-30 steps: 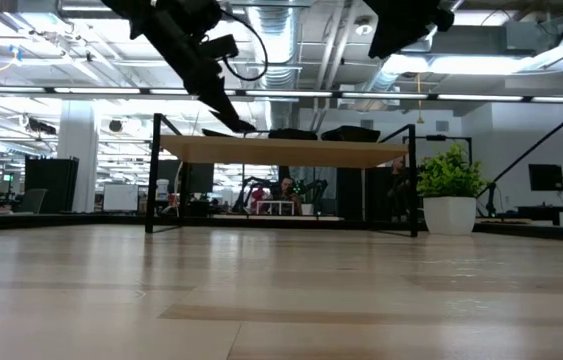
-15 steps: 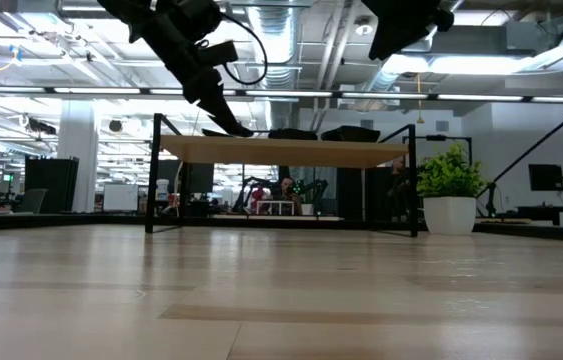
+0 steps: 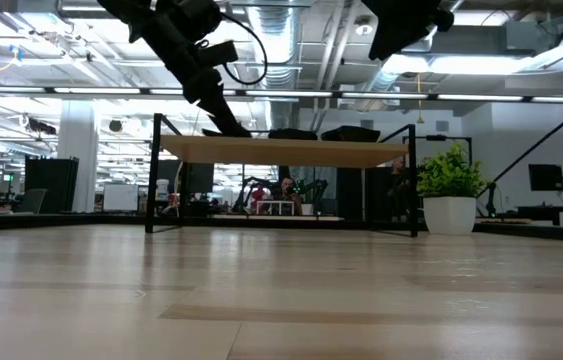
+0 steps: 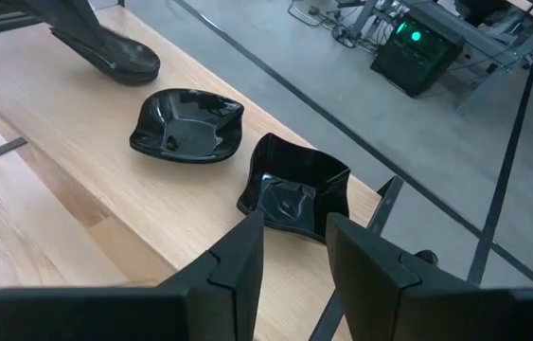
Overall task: Pick & Place Mini shaped plates
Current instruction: Stack the black drop shaped plate on the black drop shaped plate on the shelf, then return to Home Position
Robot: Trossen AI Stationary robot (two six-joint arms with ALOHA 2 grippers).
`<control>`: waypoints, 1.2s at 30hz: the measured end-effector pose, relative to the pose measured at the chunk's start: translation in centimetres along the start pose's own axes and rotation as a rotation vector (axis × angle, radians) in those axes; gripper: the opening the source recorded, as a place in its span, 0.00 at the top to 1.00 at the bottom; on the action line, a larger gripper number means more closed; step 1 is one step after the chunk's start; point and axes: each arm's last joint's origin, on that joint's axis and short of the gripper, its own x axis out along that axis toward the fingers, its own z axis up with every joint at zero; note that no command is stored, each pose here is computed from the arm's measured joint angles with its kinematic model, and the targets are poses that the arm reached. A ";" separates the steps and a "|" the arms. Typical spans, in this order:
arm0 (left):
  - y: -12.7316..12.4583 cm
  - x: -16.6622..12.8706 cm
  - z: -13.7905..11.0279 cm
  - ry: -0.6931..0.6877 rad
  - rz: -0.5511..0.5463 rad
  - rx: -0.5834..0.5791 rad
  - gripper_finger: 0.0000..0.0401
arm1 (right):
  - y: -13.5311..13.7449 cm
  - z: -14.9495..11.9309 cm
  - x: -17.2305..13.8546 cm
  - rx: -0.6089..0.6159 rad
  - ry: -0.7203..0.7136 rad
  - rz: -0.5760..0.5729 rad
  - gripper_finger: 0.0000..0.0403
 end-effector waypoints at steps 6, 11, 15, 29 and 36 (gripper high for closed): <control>0.1 0.0 0.0 0.010 0.018 0.000 0.89 | 0.0 0.0 0.0 0.001 0.000 0.000 0.72; 0.1 0.0 0.0 0.011 0.020 0.000 0.85 | 0.0 0.0 0.0 0.002 -0.001 0.000 0.72; 0.1 0.0 0.0 0.011 0.020 0.000 0.82 | 0.0 0.0 0.0 0.003 -0.001 0.000 0.72; 1.0 -8.4 1.2 -0.270 0.052 -0.203 0.81 | 0.3 0.7 -0.1 -0.004 -0.057 0.023 0.72; 0.6 -13.1 0.4 -0.430 -0.101 -0.427 0.81 | 0.9 0.6 -0.5 0.030 -0.034 0.131 0.72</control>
